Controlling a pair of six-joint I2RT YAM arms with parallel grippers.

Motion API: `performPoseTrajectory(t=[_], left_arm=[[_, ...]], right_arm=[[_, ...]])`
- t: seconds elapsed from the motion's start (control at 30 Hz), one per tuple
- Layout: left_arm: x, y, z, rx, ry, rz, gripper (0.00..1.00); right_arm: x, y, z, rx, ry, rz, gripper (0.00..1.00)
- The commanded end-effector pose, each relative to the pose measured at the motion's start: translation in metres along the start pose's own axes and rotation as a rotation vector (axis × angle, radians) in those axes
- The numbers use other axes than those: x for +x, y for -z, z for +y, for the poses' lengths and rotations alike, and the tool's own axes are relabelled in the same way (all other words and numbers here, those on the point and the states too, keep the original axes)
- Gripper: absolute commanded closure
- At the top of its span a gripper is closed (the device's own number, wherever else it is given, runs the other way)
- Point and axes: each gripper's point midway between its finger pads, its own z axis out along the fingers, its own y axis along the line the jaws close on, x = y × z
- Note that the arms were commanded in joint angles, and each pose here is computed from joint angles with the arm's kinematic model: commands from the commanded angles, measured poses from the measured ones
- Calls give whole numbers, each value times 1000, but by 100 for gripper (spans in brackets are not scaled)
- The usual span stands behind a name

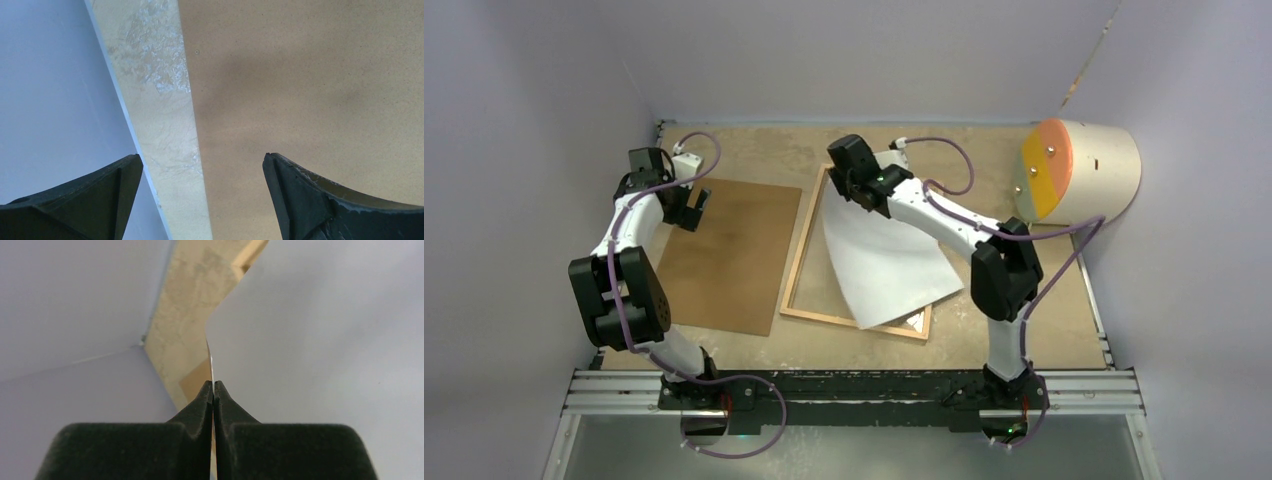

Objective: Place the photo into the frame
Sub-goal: Turn over the photo from the photo frame.

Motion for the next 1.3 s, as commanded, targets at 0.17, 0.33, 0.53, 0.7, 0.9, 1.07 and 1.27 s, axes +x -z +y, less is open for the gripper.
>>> performPoseTrajectory(t=[0.17,0.33,0.53,0.7,0.9,1.07,1.27], left_arm=[[-13,12,-11,37,-21,-46,0],[-15,16,-14,41,-36,-54,0],[-13,13,-17,45,-39,-47,0],[-13,13,-16,37,-44,-48,0],[-13,15,-12,20,-53,-48,0],[-11,14,-13,19,-58,-44,0],[-10,12,-12,15,-63,-42,0]], right_arm=[[-21,-8,42,-24,-121,-257,100],[-37,-6,29,47,-53,-351,100],[-56,4,8,78,0,-435,100],[-71,11,-1,117,35,-488,100],[-79,4,-13,138,60,-481,100],[-81,-5,-8,114,174,-463,100],[-79,-19,1,101,300,-420,100]])
